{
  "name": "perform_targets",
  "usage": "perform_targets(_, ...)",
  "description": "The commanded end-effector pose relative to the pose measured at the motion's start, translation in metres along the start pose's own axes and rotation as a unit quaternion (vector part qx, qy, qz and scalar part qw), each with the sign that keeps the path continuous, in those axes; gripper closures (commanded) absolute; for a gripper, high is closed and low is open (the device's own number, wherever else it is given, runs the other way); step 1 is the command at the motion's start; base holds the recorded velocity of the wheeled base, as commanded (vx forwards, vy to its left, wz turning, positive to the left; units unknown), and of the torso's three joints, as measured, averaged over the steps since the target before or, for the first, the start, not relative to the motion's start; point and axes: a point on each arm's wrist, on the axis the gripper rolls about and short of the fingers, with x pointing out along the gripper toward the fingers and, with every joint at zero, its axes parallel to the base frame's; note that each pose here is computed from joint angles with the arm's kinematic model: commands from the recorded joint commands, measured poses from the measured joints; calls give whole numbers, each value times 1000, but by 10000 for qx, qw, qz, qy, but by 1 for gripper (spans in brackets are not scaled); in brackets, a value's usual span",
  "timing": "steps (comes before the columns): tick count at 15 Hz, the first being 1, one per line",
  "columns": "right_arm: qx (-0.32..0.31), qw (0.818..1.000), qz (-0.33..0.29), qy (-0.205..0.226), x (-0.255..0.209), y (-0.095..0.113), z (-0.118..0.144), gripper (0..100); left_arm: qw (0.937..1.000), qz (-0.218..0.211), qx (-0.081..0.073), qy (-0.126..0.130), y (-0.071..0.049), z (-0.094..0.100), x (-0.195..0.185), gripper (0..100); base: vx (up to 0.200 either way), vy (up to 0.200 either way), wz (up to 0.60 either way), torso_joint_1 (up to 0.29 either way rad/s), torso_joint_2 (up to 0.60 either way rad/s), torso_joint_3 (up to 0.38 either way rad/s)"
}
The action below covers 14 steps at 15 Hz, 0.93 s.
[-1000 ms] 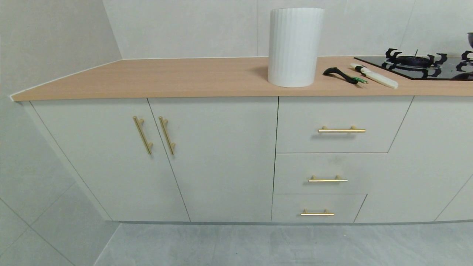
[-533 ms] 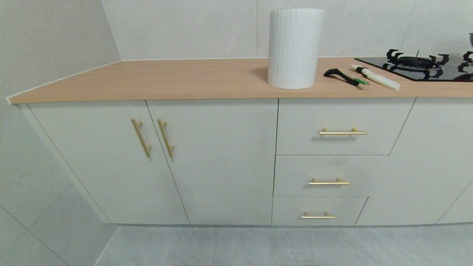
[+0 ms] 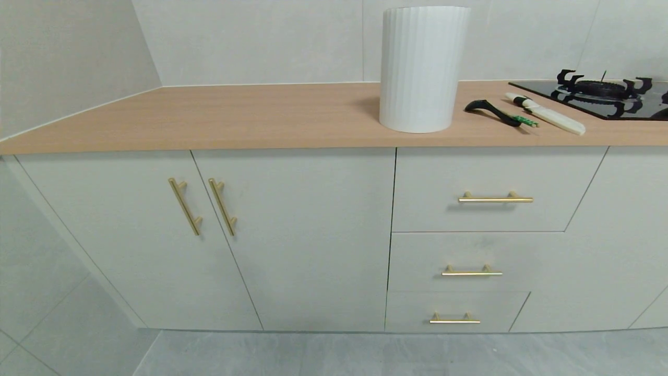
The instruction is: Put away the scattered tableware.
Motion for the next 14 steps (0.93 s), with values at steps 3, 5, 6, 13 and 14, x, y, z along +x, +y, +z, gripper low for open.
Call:
perform_targets(3,16,10000,7,6,0,0,0,0,10000,1,-4,6,0,0,0,0,0,0,0,0,0,0)
perform_targets(5,23,10000,-1,6,0,0,0,0,10000,1,-4,6,0,0,0,0,0,0,0,0,0,0)
perform_targets(6,23,10000,-1,6,0,0,0,0,10000,1,-4,6,0,0,0,0,0,0,0,0,0,0)
perform_targets(13,121,9991,157,-367,-6,0,40,0,10000,1,-4,6,0,0,0,0,0,0,0,0,0,0)
perform_targets(14,226,9988,394,-184,-1,0,56,0,10000,1,-4,6,0,0,0,0,0,0,0,0,0,0)
